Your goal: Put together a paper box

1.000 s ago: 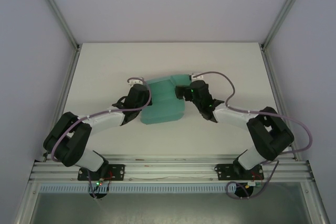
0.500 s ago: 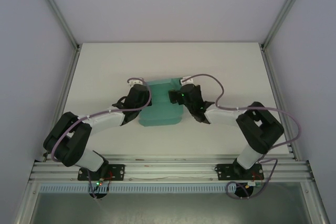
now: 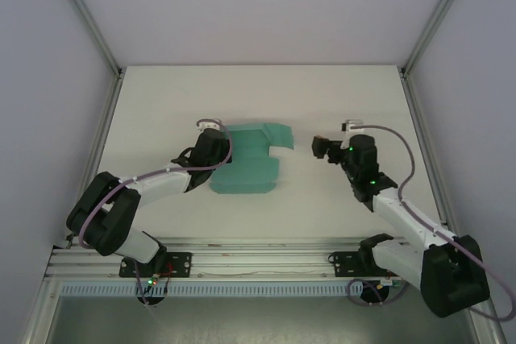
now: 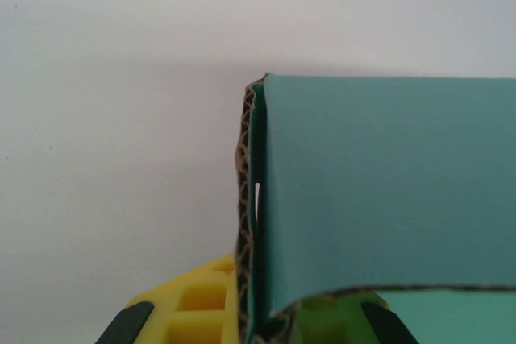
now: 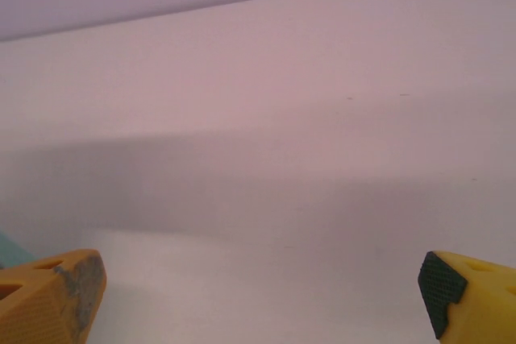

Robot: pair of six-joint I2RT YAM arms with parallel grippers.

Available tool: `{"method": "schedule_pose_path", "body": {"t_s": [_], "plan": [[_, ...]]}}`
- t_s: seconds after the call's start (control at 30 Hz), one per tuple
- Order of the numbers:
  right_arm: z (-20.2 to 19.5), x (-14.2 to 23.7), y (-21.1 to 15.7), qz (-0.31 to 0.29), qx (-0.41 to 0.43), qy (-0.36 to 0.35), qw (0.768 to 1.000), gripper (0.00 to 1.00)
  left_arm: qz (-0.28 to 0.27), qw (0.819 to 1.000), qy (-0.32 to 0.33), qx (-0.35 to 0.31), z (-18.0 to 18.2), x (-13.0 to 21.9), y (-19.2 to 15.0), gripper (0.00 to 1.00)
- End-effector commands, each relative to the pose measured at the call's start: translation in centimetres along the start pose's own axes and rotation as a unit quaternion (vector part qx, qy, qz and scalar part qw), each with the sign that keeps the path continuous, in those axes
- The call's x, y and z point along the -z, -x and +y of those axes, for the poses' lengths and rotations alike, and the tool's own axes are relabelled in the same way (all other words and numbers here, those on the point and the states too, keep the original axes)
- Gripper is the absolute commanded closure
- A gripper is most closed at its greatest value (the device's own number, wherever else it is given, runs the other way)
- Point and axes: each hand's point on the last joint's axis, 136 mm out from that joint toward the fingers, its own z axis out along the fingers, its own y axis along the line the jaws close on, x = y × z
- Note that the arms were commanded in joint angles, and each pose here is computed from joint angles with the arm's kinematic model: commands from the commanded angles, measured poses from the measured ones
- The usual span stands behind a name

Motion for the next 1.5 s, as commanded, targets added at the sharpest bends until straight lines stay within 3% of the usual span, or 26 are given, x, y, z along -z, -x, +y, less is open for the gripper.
{"method": "schedule_pose_path", "body": {"t_s": [0.0,0.1,0.4,0.67,0.9,1.13,1.47], "plan": [[4.2,0.8,-0.1,0.052,0.009,0.144,0.988,0.03,-0.013,1.000,-0.018,-0.010,-0.4,0.6,1.0,1.00],[5.8,0.3,-0.4,0.089,0.030,0.202,0.975,0.08,-0.013,0.999,-0.036,-0.016,-1.1,0.8,1.1,1.00],[8.0,-2.9,-1.7,0.161,0.063,0.291,0.941,0.26,-0.010,0.998,-0.055,-0.033,-1.7,1.0,0.9,1.00],[11.3,-0.7,-4.6,0.219,0.114,0.403,0.881,0.30,-0.012,0.998,-0.042,-0.034,-1.3,0.9,1.0,1.00],[13.2,-0.9,-5.4,0.231,0.139,0.420,0.867,0.30,-0.004,0.998,-0.048,-0.035,-1.5,0.5,0.6,1.00],[14.6,-1.9,-5.0,0.213,0.150,0.412,0.873,0.29,0.004,0.998,-0.039,-0.040,-1.2,0.0,0.0,1.00],[16.7,-4.9,-4.0,0.158,0.168,0.336,0.913,0.24,0.018,0.998,-0.039,-0.042,-1.3,-0.6,-0.6,1.00]]}}
